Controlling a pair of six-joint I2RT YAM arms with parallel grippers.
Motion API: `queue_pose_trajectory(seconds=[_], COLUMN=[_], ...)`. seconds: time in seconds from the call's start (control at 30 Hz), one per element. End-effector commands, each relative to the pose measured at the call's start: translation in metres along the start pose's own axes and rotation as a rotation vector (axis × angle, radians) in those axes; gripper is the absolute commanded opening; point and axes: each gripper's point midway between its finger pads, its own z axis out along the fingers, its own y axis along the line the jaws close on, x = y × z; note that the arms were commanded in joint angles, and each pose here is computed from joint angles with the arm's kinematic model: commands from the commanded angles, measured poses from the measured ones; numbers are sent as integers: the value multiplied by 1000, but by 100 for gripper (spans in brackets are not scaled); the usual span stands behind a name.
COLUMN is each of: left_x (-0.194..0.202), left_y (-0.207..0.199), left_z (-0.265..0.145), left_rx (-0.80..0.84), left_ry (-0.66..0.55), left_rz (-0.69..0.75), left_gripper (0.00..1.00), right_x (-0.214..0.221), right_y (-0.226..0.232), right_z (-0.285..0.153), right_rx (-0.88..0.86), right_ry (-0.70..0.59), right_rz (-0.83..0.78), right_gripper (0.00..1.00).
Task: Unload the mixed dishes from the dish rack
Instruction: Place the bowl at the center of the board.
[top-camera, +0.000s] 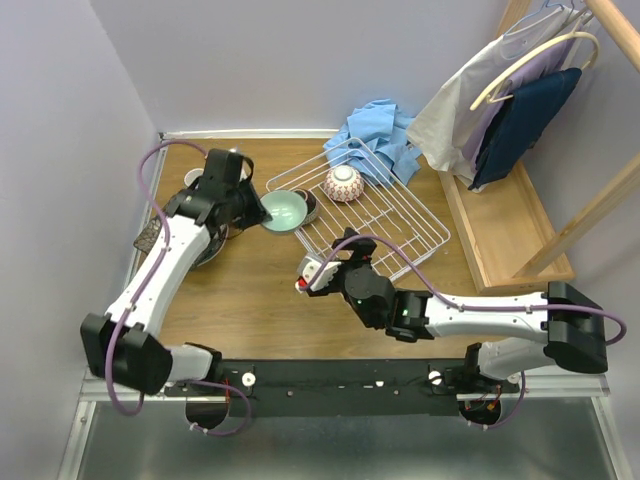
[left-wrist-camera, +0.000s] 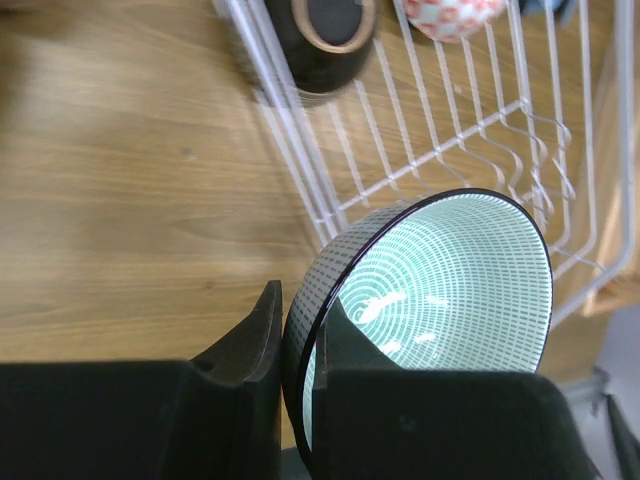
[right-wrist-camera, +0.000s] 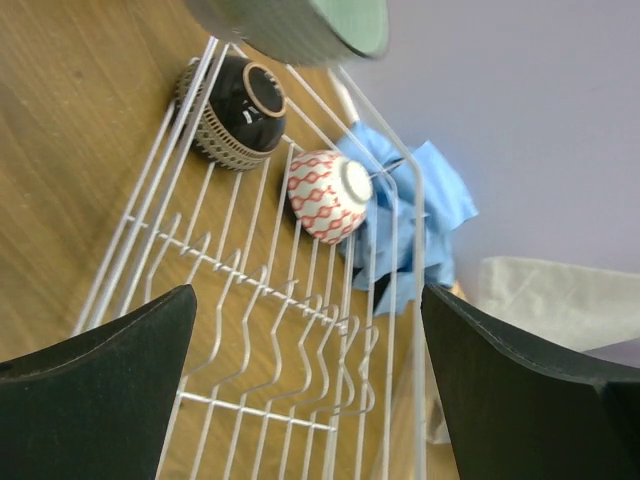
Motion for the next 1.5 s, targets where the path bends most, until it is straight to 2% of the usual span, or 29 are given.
queue_pose_trajectory(seconds=[0.0,0.1,0.23,0.53,0.77,0.97,1.1,1.27,1.3,1.37,1.4,1.47], left_x=[-27,-15,20,54,56,71,78,79,79,78,77,74], left_y=[39,66,105,137,160,173,174,175,175,173,172,170], left_z=[-14,-14,2,39,51,64,67,58,57,50,46,37], left_rx=[-90,-112,-154,-112,-146,-158,-155,-152,-152,-148,-145,-146], left_ry=[-267,-324,-329,-380,-458,-438,-416,-431,-433,-439,-444,-457], left_rz=[-26,-84,-168,-313,-307,-302,-308,-304,-302,-303,-300,-286], left_gripper=[0,0,0,0,0,15,32,47,55,65,74,85], right_x=[2,2,9,36,55,57,50,46,43,45,41,45], right_y=[6,7,7,-18,-24,-22,-26,-24,-27,-26,-32,-39], right_z=[-4,-4,-3,-1,-9,-11,-5,11,14,24,28,38], right_rx=[-67,-87,-106,-97,-89,-88,-92,-118,-119,-133,-132,-128], right_ry=[73,99,145,224,262,262,247,259,254,266,255,261], right_rz=[149,233,367,687,736,799,860,920,939,989,1019,1090], right_gripper=[100,100,100,100,100,100,100,100,100,100,100,100])
